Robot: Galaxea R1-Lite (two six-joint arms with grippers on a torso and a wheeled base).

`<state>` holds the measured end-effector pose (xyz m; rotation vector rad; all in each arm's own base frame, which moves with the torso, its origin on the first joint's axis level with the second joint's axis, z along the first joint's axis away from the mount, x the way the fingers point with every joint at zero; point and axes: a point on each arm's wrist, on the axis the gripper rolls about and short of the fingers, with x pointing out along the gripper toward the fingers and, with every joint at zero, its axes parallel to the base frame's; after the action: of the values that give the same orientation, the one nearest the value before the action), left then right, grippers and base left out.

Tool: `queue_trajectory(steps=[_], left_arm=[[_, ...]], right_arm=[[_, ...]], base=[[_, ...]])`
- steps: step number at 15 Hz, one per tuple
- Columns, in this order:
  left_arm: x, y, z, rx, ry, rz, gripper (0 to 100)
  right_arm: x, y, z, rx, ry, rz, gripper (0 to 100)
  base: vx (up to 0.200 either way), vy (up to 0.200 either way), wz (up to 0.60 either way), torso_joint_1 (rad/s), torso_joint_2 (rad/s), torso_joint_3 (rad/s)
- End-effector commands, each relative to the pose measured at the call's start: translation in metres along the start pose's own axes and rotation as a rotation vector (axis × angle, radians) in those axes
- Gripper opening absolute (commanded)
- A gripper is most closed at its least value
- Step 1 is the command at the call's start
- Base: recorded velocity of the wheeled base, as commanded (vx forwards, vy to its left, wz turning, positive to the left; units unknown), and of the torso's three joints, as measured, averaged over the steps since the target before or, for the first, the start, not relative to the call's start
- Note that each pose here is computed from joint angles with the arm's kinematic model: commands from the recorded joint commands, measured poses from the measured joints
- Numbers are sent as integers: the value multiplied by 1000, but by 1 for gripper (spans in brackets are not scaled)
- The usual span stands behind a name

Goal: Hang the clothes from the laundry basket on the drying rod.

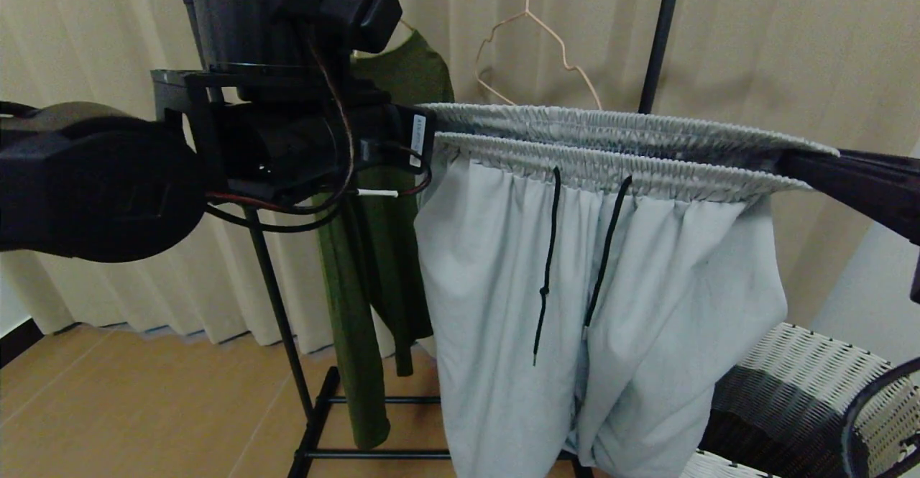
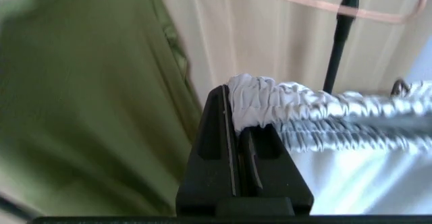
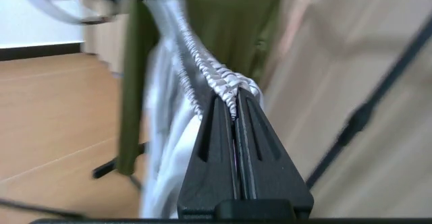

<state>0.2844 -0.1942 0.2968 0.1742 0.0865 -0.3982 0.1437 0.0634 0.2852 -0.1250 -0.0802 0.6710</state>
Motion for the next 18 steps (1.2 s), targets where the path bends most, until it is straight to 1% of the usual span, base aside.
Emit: queue_trajectory(steps=[1,2,3,4,5,6,7,8,9,10,12,13,14,15,17,18], left_arm=[[-29,7,4,0,-10,-7,0],[-43,9,2,11,-7,-15,0],[-51,10,1,11,-8,-28,0],[-54,11,0,11,-7,-34,0],[-66,11,1,10,-23,-89,0],[-76,12,0,8,-34,-139,0],[-82,13,-1,9,-34,-163,0],[-98,14,-4,7,-22,-230,0],[-107,14,-8,9,-14,-277,0],[-118,14,-10,9,-22,-338,0],[-129,4,-13,22,-29,-414,0],[-129,4,-13,22,-29,-414,0],[-132,-1,-15,27,-29,-437,0],[-132,-1,-15,27,-33,-438,0],[-129,-1,-13,27,-39,-428,0],[-127,0,-11,26,-58,-398,0]], right_arm=[[29,-22,-4,11,45,-62,0],[48,-36,-5,11,37,-89,0],[64,-43,-6,8,20,-94,0],[70,-46,-7,8,12,-97,0],[89,-54,-10,15,-12,-98,0],[99,-58,-10,13,-32,-100,0],[104,-60,-9,16,-43,-100,0],[114,-65,-7,25,-68,-102,0],[118,-67,-6,31,-79,-102,0],[122,-68,-5,40,-88,-101,0],[125,-69,-5,47,-90,-100,0],[125,-69,-5,47,-90,-100,0],[124,-67,-6,48,-89,-98,0],[123,-67,-4,47,-92,-98,0],[115,-65,1,41,-101,-113,0],[108,-64,7,35,-114,-120,0]], base=[[0,0,0,0,0,0],[0,0,0,0,0,0],[0,0,0,0,0,0],[0,0,0,0,0,0],[0,0,0,0,0,0],[0,0,0,0,0,0],[0,0,0,0,0,0],[0,0,0,0,0,0],[0,0,0,0,0,0],[0,0,0,0,0,0],[0,0,0,0,0,0],[0,0,0,0,0,0],[0,0,0,0,0,0],[0,0,0,0,0,0],[0,0,0,0,0,0],[0,0,0,0,0,0]])
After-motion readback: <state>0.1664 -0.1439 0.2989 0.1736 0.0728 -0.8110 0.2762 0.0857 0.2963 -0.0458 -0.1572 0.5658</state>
